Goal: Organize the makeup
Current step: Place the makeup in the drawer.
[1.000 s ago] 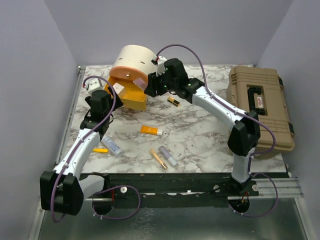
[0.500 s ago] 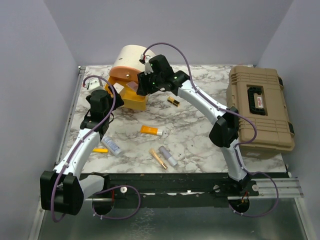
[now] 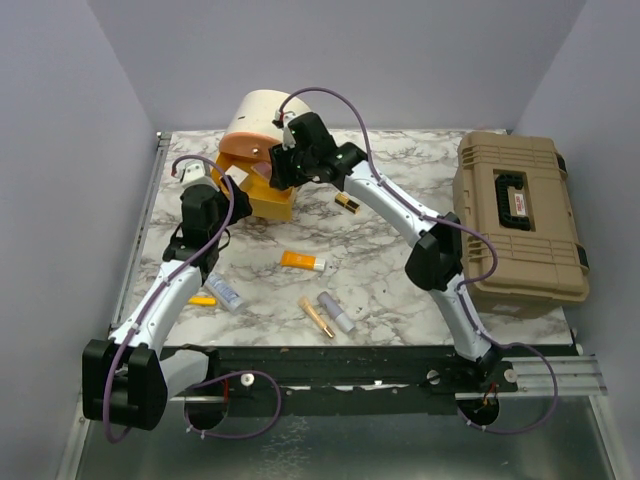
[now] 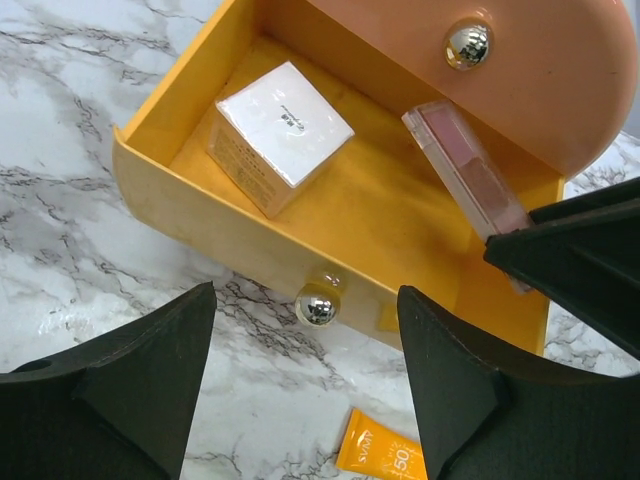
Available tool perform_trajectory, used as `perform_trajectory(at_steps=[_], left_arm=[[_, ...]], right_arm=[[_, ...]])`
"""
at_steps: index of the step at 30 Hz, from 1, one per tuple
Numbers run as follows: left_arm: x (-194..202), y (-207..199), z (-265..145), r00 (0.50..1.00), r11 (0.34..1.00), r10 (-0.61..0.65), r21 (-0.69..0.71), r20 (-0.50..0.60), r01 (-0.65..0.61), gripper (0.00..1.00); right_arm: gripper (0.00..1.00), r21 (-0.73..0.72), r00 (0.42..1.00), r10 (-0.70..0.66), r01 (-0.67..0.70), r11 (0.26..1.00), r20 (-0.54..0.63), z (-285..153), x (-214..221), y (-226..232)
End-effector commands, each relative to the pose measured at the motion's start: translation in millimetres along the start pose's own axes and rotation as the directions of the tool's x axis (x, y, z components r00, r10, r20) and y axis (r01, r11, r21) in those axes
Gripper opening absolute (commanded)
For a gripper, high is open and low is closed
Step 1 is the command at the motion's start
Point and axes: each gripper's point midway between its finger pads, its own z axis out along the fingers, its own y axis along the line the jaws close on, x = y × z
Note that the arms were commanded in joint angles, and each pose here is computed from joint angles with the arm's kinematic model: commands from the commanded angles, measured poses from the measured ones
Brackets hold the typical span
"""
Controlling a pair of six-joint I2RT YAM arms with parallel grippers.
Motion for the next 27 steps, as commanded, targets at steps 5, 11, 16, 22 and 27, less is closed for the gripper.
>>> perform_trajectory(at_steps=[5,11,16,22,27], left_arm=[[6.4,-6.0,-0.4,1.000,0.998,0.006,0.055,-0.010,-0.005,0.73],[14.0,-7.6,3.8,0.999,0.998,0.008,0.067,-0.039,-0.006,0.72],[19.3,-10.8,4.6,0.998,0.996,0.015,0.089,-0.059,-0.010,0.71],[24.6,-9.7,7.8,0.997,0.996,0.022,0.087,-0.075,-0.015,0.71],[28.9,-14.1,12.2,0.995,0.995,0.016,0.104,-0.100,-0.006,0.71]], right_arm=[[0.41,0.122,0.998,-0.018,0.010,0.992,0.065,14.5,-12.1,-19.2],[0.45,0.134,0.995,-0.019,0.006,0.991,0.100,23.8,-17.3,-19.8],[0.51,0.083,0.993,-0.013,0.004,0.997,0.115,24.4,-21.0,-10.3],[0.60,0.012,0.995,-0.013,0.011,1.000,0.101,25.4,-17.8,1.2],[0.65,0.038,0.996,-0.028,0.025,0.999,0.090,26.2,-14.1,-8.3]])
